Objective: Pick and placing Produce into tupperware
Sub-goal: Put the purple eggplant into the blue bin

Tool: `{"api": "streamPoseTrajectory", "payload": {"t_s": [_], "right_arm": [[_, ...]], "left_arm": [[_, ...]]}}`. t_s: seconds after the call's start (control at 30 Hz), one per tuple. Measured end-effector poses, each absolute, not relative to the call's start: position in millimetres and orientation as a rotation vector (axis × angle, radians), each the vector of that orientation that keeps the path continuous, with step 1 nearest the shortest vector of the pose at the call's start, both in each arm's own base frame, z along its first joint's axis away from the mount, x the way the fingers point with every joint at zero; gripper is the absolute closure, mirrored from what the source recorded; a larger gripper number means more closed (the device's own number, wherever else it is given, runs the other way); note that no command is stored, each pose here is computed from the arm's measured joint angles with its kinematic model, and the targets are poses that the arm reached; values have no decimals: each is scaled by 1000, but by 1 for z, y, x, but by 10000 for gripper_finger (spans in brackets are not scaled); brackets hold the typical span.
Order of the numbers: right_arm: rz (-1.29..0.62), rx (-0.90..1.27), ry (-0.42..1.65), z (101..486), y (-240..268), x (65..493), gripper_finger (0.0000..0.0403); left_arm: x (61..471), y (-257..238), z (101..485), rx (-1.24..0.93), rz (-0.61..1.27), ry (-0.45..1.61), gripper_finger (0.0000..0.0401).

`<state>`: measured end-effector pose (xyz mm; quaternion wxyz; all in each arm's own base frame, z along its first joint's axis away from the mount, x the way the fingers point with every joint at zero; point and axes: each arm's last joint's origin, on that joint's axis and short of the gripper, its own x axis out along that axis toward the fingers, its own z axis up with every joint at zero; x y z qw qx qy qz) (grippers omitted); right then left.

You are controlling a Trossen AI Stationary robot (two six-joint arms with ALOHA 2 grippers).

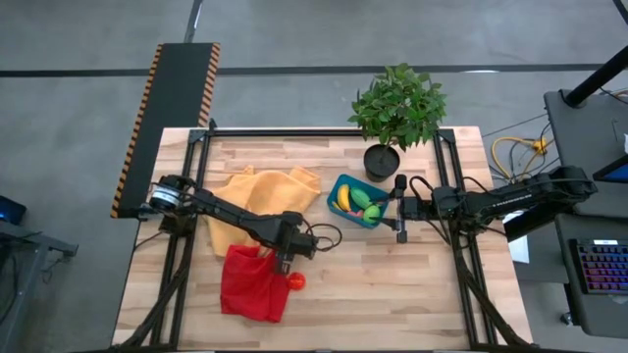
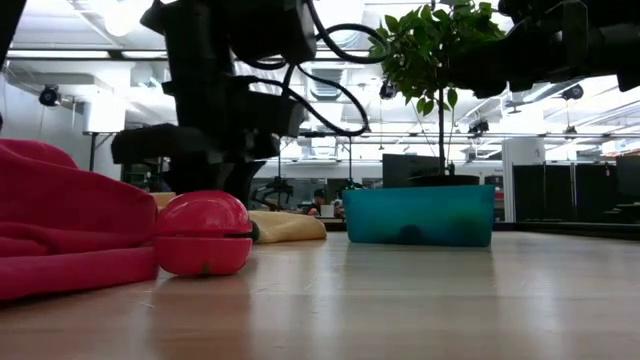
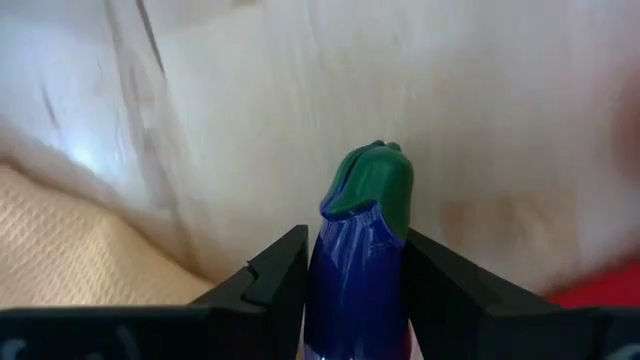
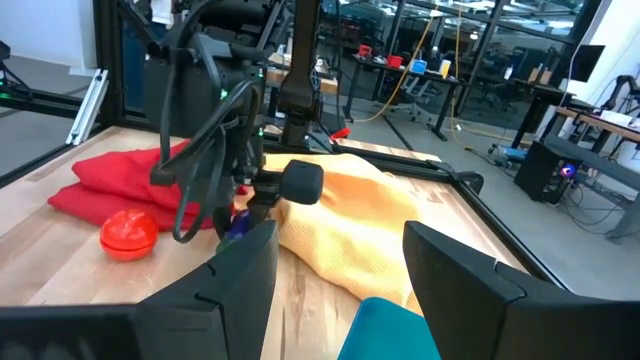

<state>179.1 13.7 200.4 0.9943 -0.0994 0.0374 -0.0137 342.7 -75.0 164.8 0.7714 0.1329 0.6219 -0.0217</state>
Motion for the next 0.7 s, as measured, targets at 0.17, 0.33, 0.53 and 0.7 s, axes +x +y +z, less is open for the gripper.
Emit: {"api": "streamPoseTrajectory", "payload": {"t_s": [0.17, 0.33, 0.53, 0.7], "right_arm": [[-28, -199, 75, 200, 14, 179, 193], [-29, -163, 74, 200, 14, 179, 193], [-35, -179, 74, 201, 14, 179, 193], [-205, -180, 77, 203, 9, 177, 193]], "left_arm": [[345, -71, 169, 302, -33, 1344, 270], [351, -65, 174, 376, -29, 1314, 270], [363, -48, 187, 424, 1, 1268, 270], [376, -40, 203, 484, -15, 1180, 270]]}}
